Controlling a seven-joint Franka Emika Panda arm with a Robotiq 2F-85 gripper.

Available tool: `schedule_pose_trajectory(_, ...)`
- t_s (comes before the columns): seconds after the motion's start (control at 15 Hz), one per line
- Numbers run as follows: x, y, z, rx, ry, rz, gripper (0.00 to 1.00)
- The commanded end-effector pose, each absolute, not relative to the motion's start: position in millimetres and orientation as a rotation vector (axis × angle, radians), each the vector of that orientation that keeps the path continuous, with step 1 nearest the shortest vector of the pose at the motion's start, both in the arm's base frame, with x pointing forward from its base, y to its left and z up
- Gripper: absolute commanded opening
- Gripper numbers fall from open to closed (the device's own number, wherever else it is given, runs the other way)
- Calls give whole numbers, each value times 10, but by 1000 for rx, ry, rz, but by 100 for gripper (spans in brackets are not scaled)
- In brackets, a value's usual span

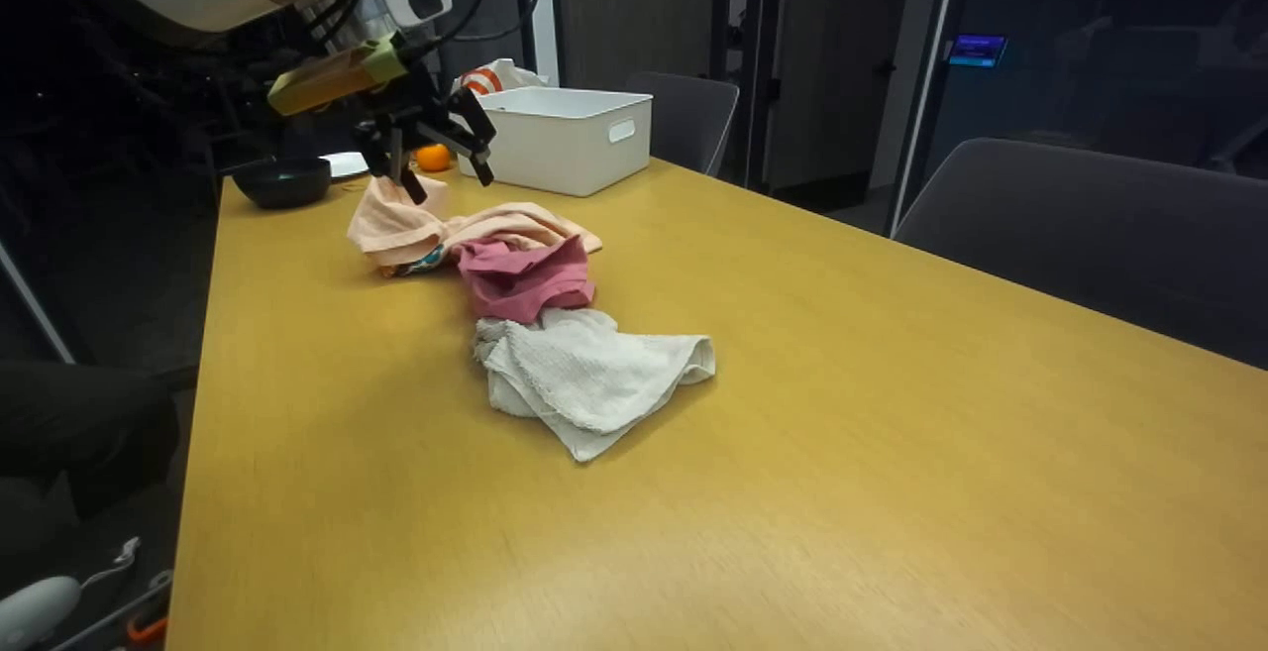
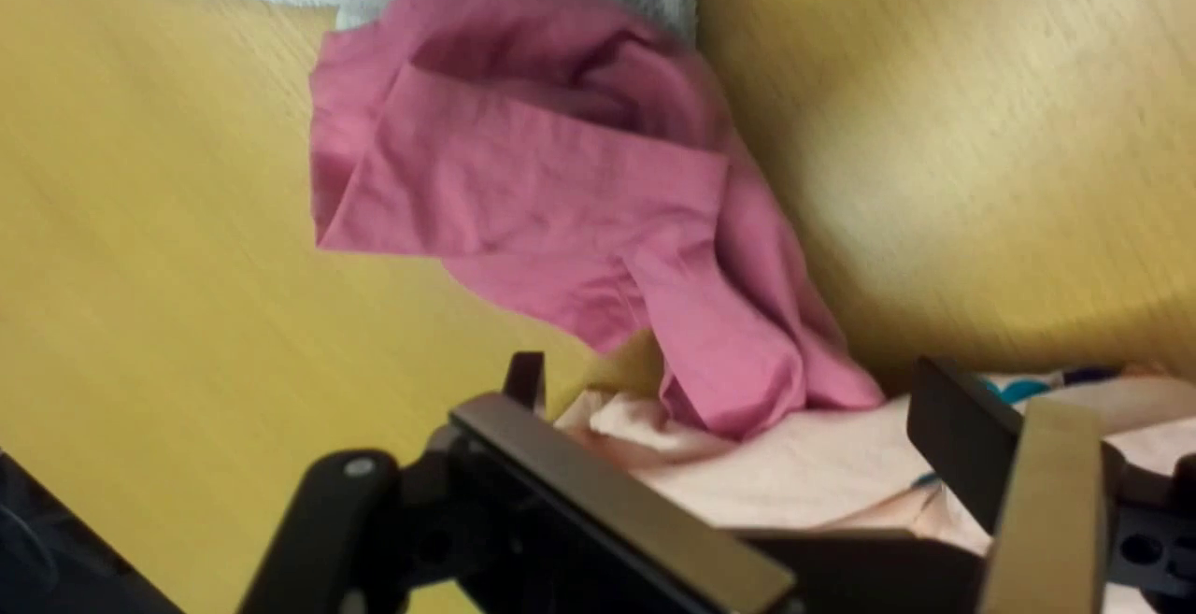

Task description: Move the peach shirt to the left and the pink shirt to the right

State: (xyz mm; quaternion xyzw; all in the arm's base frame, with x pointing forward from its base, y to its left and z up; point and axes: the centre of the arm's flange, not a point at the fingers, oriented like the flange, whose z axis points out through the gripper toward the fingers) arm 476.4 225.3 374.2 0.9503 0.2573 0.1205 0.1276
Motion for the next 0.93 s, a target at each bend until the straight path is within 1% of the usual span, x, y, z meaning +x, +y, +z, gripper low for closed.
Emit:
schedule_pose_trajectory(0.0,4736,2235,3694,2760,756,325,100)
schedule_pose_trajectory(0.2,4726,2222,3592,2729,775,338,100)
schedule_pose_trajectory(0.53,4926,2206,3179,2676,827,401,100)
schedule_pose_trajectory(0.87,5144,2073,2815,2676,870,328,100)
